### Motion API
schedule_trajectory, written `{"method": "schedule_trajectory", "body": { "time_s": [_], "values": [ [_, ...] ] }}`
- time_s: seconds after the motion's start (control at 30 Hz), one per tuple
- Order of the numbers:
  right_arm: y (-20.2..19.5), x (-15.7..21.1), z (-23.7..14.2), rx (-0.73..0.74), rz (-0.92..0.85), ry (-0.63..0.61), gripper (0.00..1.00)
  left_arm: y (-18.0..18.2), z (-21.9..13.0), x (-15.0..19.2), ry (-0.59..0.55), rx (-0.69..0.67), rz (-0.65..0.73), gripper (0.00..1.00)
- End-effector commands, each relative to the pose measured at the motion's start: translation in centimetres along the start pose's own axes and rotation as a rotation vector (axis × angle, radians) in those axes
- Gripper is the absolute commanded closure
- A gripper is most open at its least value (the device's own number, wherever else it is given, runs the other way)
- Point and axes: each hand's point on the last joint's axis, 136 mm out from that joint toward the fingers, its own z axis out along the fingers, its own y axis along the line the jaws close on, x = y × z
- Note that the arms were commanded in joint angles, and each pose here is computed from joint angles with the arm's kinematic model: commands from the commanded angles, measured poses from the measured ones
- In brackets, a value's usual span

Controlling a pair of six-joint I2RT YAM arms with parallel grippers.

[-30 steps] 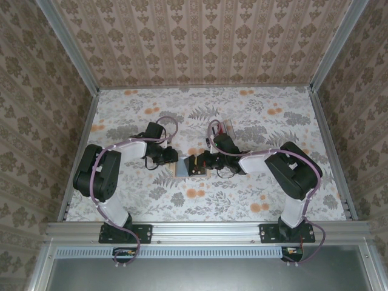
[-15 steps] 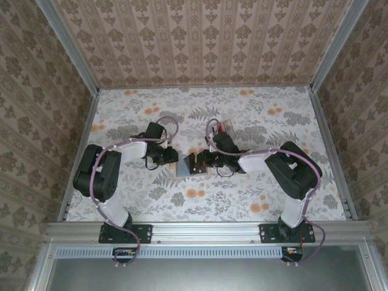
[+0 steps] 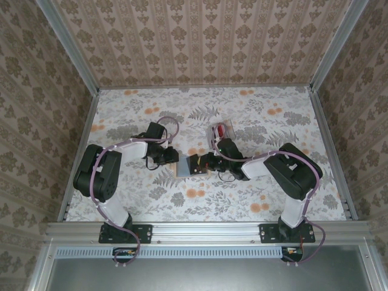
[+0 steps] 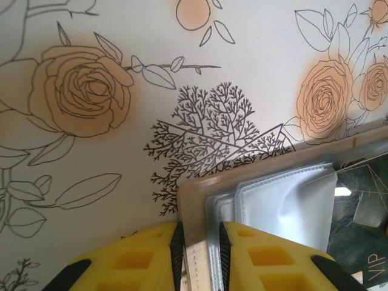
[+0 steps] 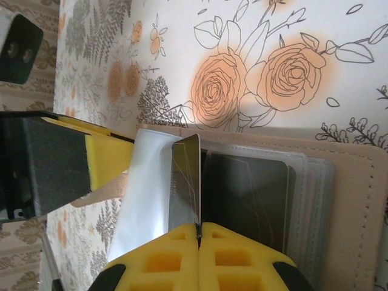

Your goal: Put the credit cards into the card holder

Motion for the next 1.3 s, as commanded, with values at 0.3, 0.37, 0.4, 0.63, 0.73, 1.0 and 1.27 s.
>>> {"method": "schedule_trajectory", "body": {
  "time_s": [0.3,0.37,0.4,0.63,0.73,1.0,1.27],
  "values": [
    [0.0,-1.2,1.3,-0.018,0.011,-0.062,1.0,-0.2,0.9,2.6,0.091,-0.006,-0.015,0.75],
    [0.2,-0.8,1.5,-0.028,0.017,-0.049,1.0,-0.2,1.0,2.7,0.094,-0.007,-0.017,0.75],
    [0.4,-0.6,1.5,-0.031,0.015,-0.043,1.0,-0.1,1.0,2.7,0.094,-0.008,-0.018,0.75],
    [0.6,1.8,1.2,0.12,-0.094,0.008,1.0,-0.2,1.0,2.6,0.093,-0.007,-0.018,0.75],
    [0.2,2.7,1.2,0.233,-0.169,0.039,1.0,-0.4,1.0,2.4,0.091,-0.004,-0.016,0.75],
    [0.8,3.5,1.7,0.357,-0.294,0.079,1.0,-0.5,0.8,2.3,0.087,-0.004,-0.014,0.77],
    [1.0,3.6,1.6,0.323,-0.21,0.06,1.0,-0.4,0.4,2.5,0.082,-0.011,-0.014,0.82]
  ]
}}
